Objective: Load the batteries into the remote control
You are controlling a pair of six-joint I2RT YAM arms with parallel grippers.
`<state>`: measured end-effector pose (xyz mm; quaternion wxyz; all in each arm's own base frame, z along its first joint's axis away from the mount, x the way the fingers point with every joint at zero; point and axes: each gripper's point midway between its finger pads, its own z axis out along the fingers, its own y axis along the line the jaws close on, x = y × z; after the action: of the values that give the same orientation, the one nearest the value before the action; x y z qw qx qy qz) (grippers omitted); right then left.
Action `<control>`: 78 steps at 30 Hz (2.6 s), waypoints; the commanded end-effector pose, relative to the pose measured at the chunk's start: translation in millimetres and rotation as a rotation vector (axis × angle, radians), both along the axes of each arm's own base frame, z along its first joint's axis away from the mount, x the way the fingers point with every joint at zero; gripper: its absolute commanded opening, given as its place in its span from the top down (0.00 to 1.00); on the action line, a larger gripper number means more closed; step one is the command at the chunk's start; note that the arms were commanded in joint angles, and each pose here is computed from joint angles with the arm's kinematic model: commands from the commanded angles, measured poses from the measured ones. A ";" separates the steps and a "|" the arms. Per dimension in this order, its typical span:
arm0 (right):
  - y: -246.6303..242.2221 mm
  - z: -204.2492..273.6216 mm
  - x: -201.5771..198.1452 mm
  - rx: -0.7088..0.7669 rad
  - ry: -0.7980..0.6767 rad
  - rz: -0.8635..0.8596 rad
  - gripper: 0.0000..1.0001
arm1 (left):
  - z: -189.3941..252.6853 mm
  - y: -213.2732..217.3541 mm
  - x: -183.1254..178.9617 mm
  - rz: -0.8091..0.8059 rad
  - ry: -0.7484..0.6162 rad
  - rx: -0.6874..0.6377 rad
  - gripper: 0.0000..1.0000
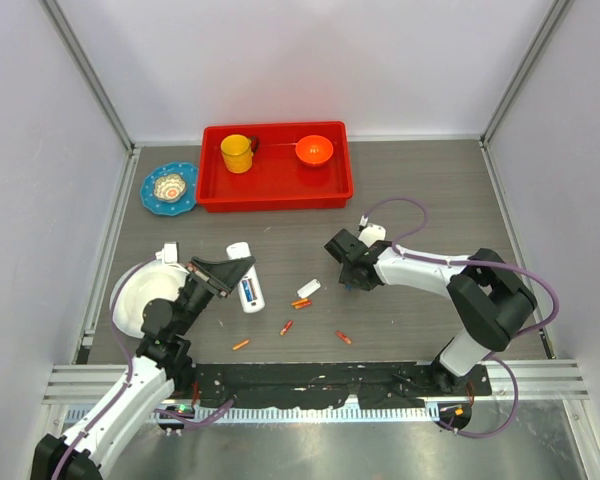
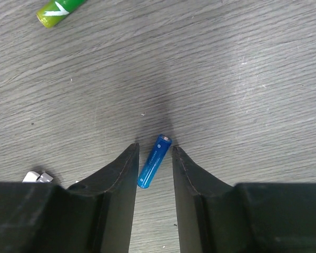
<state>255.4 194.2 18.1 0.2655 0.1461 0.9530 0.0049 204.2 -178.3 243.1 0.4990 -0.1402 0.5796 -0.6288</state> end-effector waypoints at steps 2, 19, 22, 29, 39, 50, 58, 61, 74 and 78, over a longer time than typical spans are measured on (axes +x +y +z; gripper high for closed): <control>-3.7 -6.6 0.8 -0.024 -0.008 -0.014 0.68 | -51.3 0.8 -3.5 -0.002 0.081 0.031 1.00; -13.0 -6.3 8.1 -0.161 -0.002 0.128 0.65 | -55.0 2.3 0.3 0.018 0.096 0.042 1.00; -12.8 -6.7 11.3 -0.163 0.000 0.124 0.65 | -58.0 2.1 0.3 0.017 0.103 0.048 1.00; -12.3 -6.0 16.4 -0.158 -0.002 0.123 0.69 | -58.5 1.9 0.8 0.018 0.104 0.053 1.00; -12.1 -11.6 9.3 -0.130 0.018 0.113 0.72 | -59.7 1.9 1.1 0.018 0.108 0.057 1.00; -8.4 5.2 10.1 -0.089 -0.023 0.133 0.99 | -53.5 1.3 1.1 0.014 0.103 0.048 1.00; 9.5 112.1 11.0 0.073 -0.329 0.302 0.99 | -27.2 -5.2 8.8 0.001 0.082 0.042 1.00; 16.7 146.8 -1.2 0.118 -0.446 0.394 0.99 | -15.0 -10.6 11.0 -0.025 0.053 0.021 1.00; 64.6 239.7 -12.5 0.351 -0.766 0.561 0.99 | 19.6 -29.2 35.1 -0.087 -0.016 -0.095 1.00; 84.0 274.1 -13.7 0.462 -0.874 0.552 0.99 | 28.4 -30.4 41.3 -0.088 -0.037 -0.144 1.00</control>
<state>237.8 251.3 231.4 0.5268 -0.0870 0.8043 0.2608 249.8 -208.8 207.1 0.4307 -0.1751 0.6219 -0.6301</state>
